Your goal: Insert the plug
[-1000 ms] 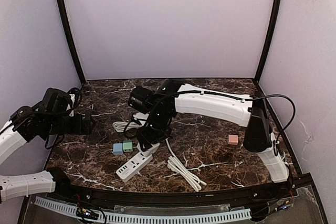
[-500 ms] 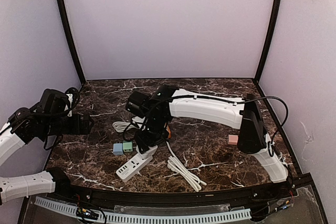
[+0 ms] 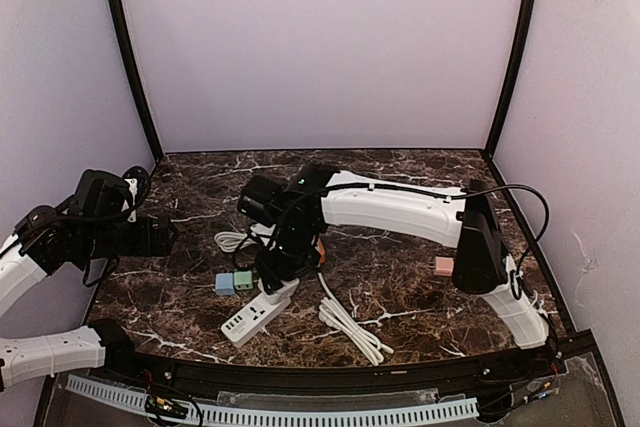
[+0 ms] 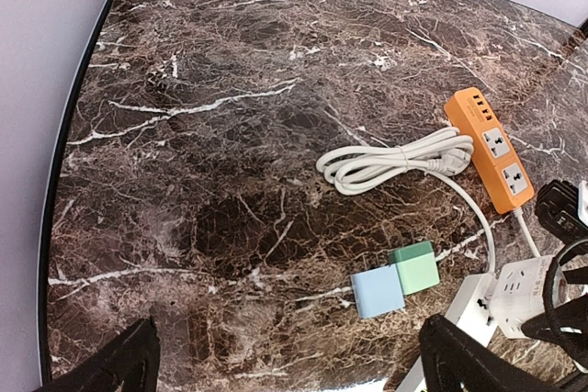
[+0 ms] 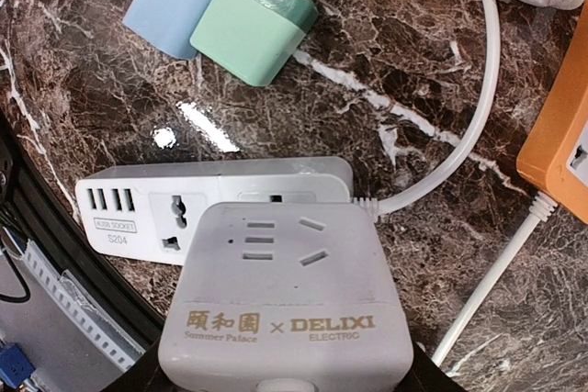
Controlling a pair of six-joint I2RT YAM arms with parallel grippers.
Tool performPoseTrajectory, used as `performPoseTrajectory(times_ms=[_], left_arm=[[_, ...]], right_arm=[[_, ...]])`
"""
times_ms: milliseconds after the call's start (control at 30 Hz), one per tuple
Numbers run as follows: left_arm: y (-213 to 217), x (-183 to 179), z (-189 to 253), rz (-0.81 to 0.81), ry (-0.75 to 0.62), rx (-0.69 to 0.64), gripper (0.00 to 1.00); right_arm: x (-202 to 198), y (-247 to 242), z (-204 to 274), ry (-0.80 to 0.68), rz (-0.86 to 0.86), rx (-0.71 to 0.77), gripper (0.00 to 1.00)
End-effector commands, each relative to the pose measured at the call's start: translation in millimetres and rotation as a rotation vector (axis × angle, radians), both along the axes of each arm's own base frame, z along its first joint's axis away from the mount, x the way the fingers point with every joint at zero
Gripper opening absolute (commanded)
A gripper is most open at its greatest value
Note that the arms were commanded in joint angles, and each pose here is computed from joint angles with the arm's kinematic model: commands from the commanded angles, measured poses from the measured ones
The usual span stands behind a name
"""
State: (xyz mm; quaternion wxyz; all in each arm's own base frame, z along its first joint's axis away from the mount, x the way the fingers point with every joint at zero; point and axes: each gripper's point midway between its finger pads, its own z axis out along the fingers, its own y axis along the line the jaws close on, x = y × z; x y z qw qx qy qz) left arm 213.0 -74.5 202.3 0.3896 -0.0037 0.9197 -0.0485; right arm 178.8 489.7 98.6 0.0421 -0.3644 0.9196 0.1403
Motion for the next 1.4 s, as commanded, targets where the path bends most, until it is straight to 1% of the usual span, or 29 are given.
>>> performPoseTrajectory(times_ms=[0,333,567,900,1067,1367], left_arm=[[3.3,-1.4,-3.4,0.01,0.0,0.01,0.99],[3.5,-1.6,-3.4,0.011,0.0,0.009,0.99],[4.0,-1.9,-2.8,0.013,-0.004,0.007,0.99],[5.0,-2.4,-1.8,0.017,-0.009,0.005,0.99],[5.6,-2.6,-1.4,0.019,-0.011,0.005,0.99],[6.5,-3.0,-0.1,0.022,-0.017,0.003,0.99]], right_arm=[[-7.7,7.4,10.3,-0.021,0.003,0.022,0.0],[-10.2,4.3,1.3,-0.022,0.002,-0.003,0.0],[-7.0,-5.0,-0.4,-0.044,-0.015,-0.041,0.0],[-9.9,-13.0,0.4,-0.038,-0.013,-0.069,0.0],[-15.9,-14.7,2.2,-0.022,0.001,-0.074,0.0],[-25.3,-22.2,-6.3,-0.008,0.034,-0.125,0.0]])
